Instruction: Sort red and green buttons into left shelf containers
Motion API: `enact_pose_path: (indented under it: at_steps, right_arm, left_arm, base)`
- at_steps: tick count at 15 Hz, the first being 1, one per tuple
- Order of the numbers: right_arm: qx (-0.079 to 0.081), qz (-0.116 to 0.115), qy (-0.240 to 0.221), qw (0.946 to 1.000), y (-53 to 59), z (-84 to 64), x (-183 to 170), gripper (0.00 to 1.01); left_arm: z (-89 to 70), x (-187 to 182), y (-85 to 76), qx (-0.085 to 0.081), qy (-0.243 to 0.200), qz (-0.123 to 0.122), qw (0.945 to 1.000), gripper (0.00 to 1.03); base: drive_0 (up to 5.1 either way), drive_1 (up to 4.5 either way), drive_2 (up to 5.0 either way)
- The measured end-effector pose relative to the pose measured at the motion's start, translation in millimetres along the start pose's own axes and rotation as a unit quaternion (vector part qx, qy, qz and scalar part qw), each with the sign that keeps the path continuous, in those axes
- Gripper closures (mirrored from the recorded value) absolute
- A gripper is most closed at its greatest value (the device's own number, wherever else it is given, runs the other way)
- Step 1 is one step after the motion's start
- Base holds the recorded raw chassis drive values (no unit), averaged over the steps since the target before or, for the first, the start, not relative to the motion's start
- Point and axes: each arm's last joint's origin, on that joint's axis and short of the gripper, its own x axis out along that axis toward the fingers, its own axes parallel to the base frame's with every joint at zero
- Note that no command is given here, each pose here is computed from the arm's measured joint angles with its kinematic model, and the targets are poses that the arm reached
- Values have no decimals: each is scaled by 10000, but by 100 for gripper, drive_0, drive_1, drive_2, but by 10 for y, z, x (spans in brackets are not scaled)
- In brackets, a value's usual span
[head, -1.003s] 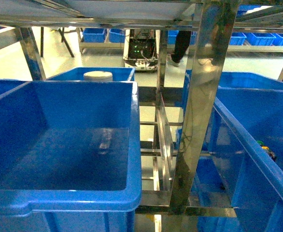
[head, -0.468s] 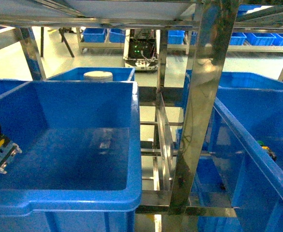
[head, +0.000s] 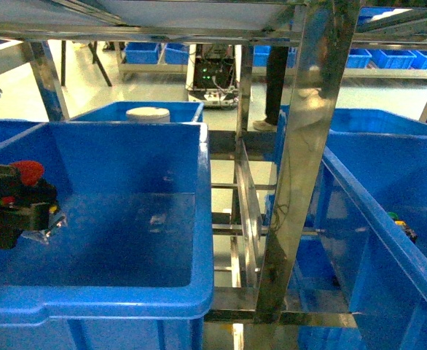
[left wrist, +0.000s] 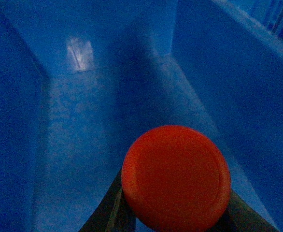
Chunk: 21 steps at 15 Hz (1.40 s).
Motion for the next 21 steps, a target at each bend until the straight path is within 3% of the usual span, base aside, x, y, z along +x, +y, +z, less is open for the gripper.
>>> enact_pose_path:
  at_steps: [2, 4, 16, 17, 21]
  right_arm:
    - [0, 0, -4, 10000, 0, 2, 0, 3]
    - [0, 0, -2, 10000, 0, 0, 0, 3]
    - [0, 0, -2, 10000, 0, 1, 0, 3]
    - [0, 0, -2, 10000, 0, 1, 0, 3]
    - [0, 0, 0, 10000, 0, 0, 0, 3]
  left_arm:
    - [32, 282, 81, 93, 540, -39, 9985, 77]
    - [-3, 447, 188, -41, 926, -43, 9957, 77]
    - [-15, 450, 208, -63, 955, -19, 9954, 77]
    - [-15, 450, 208, -74, 953, -20, 9954, 71]
    - [-15, 450, 208, -76, 951, -19, 9954, 23]
  base:
    - [0, 0, 0]
    - [0, 0, 0]
    - [0, 0, 0]
    - [0, 0, 0]
    - [0, 0, 0]
